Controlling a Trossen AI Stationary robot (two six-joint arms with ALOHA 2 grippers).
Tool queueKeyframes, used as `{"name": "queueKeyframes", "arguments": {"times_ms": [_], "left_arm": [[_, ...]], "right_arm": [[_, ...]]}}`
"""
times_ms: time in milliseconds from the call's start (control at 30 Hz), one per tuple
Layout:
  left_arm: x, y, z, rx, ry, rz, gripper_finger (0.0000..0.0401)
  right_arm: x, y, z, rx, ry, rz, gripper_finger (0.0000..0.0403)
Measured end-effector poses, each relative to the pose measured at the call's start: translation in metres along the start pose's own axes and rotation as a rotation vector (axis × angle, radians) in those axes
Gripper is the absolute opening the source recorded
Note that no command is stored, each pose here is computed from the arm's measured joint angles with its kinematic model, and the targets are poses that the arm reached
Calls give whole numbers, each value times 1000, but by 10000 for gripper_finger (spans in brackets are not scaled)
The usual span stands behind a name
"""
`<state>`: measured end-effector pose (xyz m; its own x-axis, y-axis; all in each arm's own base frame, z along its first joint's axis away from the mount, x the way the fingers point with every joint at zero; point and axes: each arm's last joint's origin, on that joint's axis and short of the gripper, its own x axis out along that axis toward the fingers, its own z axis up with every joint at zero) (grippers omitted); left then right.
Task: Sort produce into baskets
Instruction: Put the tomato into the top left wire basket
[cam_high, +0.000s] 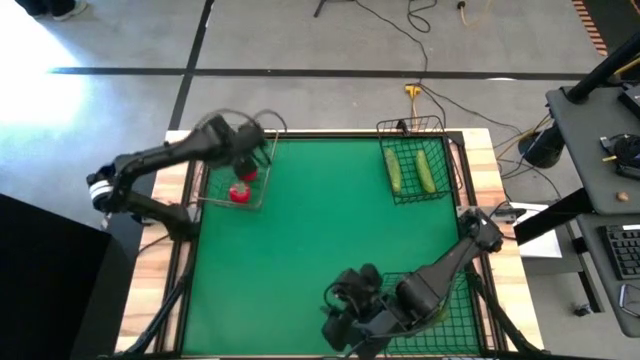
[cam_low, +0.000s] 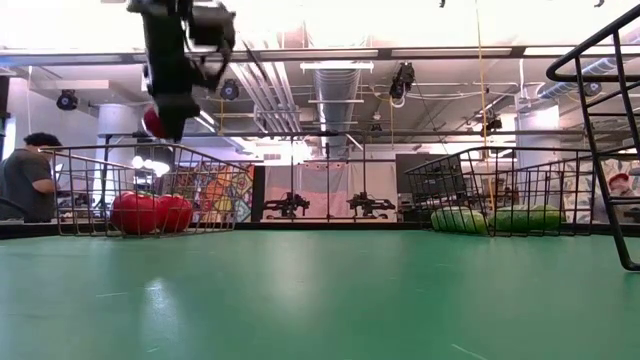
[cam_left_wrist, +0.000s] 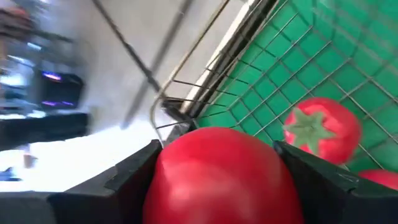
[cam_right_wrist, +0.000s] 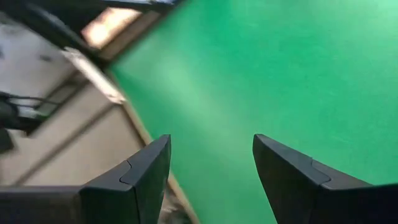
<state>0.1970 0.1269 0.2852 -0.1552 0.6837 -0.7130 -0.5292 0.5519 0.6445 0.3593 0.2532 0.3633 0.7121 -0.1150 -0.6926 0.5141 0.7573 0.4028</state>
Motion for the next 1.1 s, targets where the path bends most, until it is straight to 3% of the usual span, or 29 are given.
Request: {"name": "queueKeyframes", "arguments": {"times_ms": [167, 300, 567, 800, 1100], "left_arm": [[52, 29, 2, -22, 39, -82, 271], [83, 29, -4, 23, 81, -165, 272], [120, -5, 2, 63, 160, -199, 272], [144, -20, 5, 61, 218, -207, 275], [146, -21, 7, 55, 221, -200, 320]], "right_arm": [[-17, -23, 2, -50, 58, -175, 219], [-33, -38, 9, -91, 63, -266, 219], [-73, -52, 36, -191, -54, -227, 219], [-102, -65, 55, -184, -188, -217, 219], [-101, -64, 55, -183, -200, -220, 219]]}}
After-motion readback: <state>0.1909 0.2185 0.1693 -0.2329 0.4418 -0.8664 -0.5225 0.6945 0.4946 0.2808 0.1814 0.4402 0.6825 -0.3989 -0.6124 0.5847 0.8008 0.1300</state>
